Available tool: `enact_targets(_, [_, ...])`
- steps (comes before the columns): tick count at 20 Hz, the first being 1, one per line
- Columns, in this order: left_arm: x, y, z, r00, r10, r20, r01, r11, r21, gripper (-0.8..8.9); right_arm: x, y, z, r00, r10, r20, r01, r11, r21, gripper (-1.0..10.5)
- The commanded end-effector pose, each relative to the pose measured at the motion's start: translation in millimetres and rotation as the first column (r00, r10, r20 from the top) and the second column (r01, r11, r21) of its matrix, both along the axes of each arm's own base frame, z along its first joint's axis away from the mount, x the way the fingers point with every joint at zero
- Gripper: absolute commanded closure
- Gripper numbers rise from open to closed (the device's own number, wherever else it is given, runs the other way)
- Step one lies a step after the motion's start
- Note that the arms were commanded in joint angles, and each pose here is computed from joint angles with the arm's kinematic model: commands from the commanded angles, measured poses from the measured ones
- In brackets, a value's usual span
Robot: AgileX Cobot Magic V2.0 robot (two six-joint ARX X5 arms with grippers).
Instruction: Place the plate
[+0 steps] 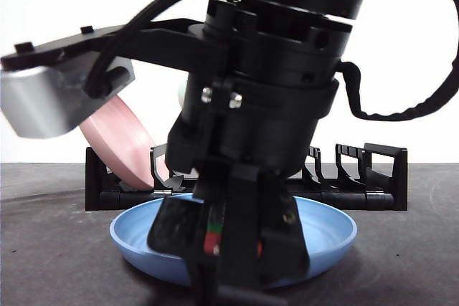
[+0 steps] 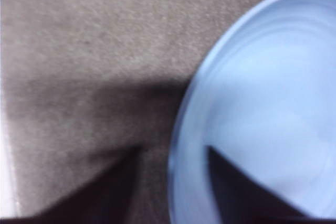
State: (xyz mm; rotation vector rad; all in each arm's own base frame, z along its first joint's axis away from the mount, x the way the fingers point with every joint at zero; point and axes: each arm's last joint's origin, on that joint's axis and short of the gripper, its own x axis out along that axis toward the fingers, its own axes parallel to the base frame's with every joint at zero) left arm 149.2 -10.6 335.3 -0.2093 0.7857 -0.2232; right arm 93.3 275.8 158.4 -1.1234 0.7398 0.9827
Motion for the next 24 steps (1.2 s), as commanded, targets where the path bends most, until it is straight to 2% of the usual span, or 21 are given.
enact_targets(1, [1, 0, 7, 0.999, -0.010, 0.031, 0.010, 1.000, 0.004, 4.97, -5, 5, 7, 1.000, -0.005, -0.006, 0.006, 1.000, 0.022, 6.6])
enact_targets(3, [1, 0, 7, 0.999, -0.010, 0.032, 0.010, 1.000, 0.004, 4.97, -10, 4, 28, 1.000, 0.002, -0.013, -0.001, 0.997, 0.078, 6.6])
enact_targets(5, [1, 0, 7, 0.999, -0.010, 0.032, 0.010, 1.000, 0.004, 4.97, -14, -2, 62, 0.999, 0.027, -0.020, -0.023, 0.979, 0.203, 6.6])
enact_targets(7, [1, 0, 7, 0.999, -0.009, 0.031, 0.009, 1.000, 0.004, 5.01, -10, -15, 93, 1.000, 0.007, 0.006, -0.009, 0.937, 0.349, 6.9])
enact_targets(8, [1, 0, 7, 0.999, -0.009, 0.031, 0.009, 1.000, 0.003, 5.01, -1, -26, 109, 0.999, -0.038, 0.027, 0.023, 0.911, 0.413, 7.5])
enact_targets(10, [1, 0, 7, 0.999, -0.007, 0.031, 0.007, 1.000, 0.001, 5.01, 19, -48, 125, 0.992, -0.126, 0.030, 0.097, 0.875, 0.475, 7.9])
enact_targets(12, [2, -1, 8, 0.999, -0.003, 0.042, 0.003, 1.000, -0.006, 5.01, 46, -76, 134, 0.969, -0.246, 0.004, 0.211, 0.837, 0.505, 7.9])
enact_targets(13, [4, -1, 8, 0.999, 0.001, 0.049, 0.000, 1.000, -0.015, 5.01, 59, -89, 136, 0.952, -0.306, -0.017, 0.271, 0.813, 0.515, 7.9])
enact_targets(15, [9, -4, 8, 0.999, 0.012, 0.046, -0.010, 0.999, -0.042, 5.01, 84, -116, 139, 0.905, -0.417, -0.081, 0.390, 0.739, 0.550, 7.9])
enact_targets(16, [14, -6, 7, 0.999, 0.008, 0.035, -0.006, 0.999, -0.049, 5.01, 95, -129, 141, 0.878, -0.461, -0.129, 0.444, 0.683, 0.580, 7.9])
enact_targets(18, [27, -11, 7, 1.000, -0.009, 0.013, 0.010, 0.998, -0.059, 5.01, 110, -149, 142, 0.829, -0.512, -0.224, 0.528, 0.587, 0.614, 7.9])
enact_targets(19, [35, -15, 9, 1.000, -0.022, 0.008, 0.023, 0.998, -0.058, 5.01, 114, -157, 142, 0.809, -0.526, -0.263, 0.559, 0.551, 0.619, 7.9])
enact_targets(21, [57, -22, 19, 1.000, -0.030, -0.002, 0.030, 0.999, -0.035, 5.01, 119, -169, 141, 0.773, -0.554, -0.310, 0.607, 0.502, 0.616, 7.9])
enact_targets(24, [95, -37, 41, 1.000, 0.013, 0.004, -0.013, 0.998, 0.067, 5.01, 122, -176, 140, 0.753, -0.572, -0.326, 0.631, 0.484, 0.607, 7.9])
